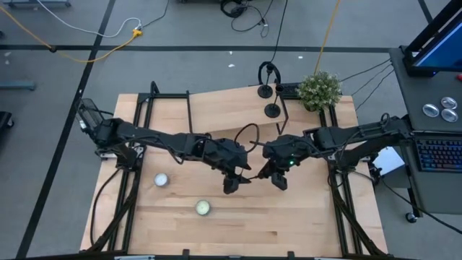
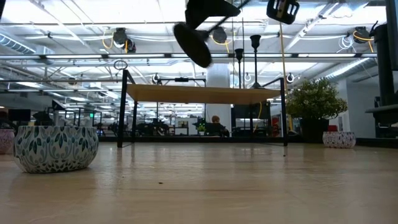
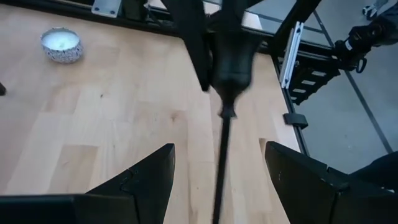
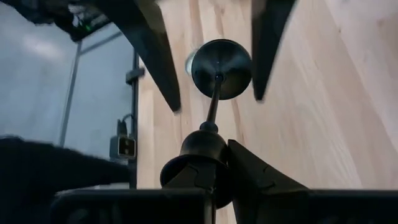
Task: Pick & Place candle stick holders
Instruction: Put the black candle holder on the shelf
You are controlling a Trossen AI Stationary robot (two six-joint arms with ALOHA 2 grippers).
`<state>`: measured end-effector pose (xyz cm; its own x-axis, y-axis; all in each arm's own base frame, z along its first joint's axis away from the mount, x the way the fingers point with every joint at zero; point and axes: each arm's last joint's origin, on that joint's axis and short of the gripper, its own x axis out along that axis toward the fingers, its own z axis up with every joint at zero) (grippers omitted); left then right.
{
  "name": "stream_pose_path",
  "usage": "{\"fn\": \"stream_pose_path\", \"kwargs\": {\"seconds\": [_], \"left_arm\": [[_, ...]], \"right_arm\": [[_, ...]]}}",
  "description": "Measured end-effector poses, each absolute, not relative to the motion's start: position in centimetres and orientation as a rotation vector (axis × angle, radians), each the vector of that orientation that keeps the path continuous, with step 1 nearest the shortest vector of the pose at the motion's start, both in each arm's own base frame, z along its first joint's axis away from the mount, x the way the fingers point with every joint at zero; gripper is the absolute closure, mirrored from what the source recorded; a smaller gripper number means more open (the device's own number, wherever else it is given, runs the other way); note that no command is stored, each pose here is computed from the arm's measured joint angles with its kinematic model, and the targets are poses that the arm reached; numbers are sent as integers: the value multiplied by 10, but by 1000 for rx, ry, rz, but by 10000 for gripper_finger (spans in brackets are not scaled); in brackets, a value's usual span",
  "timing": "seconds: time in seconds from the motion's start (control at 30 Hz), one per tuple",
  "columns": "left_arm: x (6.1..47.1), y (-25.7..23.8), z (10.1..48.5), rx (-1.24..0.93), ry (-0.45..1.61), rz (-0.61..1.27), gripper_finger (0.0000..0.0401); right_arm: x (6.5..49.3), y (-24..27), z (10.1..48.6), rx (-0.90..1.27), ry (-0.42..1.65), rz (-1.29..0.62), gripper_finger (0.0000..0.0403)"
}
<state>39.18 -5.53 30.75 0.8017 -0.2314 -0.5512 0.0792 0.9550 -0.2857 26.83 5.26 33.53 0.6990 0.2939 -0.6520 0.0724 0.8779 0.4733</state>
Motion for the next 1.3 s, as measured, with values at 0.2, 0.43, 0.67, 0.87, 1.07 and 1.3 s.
{"fn": "stream_pose_path", "kwargs": {"seconds": [0.2, 0.43, 0.67, 0.87, 1.07, 1.3], "left_arm": [[393, -48, 308, -264, 614, -153, 146], [393, -47, 308, -264, 617, -154, 146], [401, -48, 292, -276, 667, -182, 146], [402, -46, 291, -296, 666, -188, 146], [406, -44, 296, -339, 612, -230, 146], [406, -43, 297, -354, 605, -228, 172]], "right_arm": [[271, 53, 338, 487, 754, 130, 391], [272, 52, 340, 480, 728, 116, 391], [273, 52, 340, 481, 717, 119, 391], [272, 52, 339, 496, 729, 107, 391], [272, 52, 339, 497, 735, 103, 391], [271, 52, 338, 495, 747, 99, 391]]}}
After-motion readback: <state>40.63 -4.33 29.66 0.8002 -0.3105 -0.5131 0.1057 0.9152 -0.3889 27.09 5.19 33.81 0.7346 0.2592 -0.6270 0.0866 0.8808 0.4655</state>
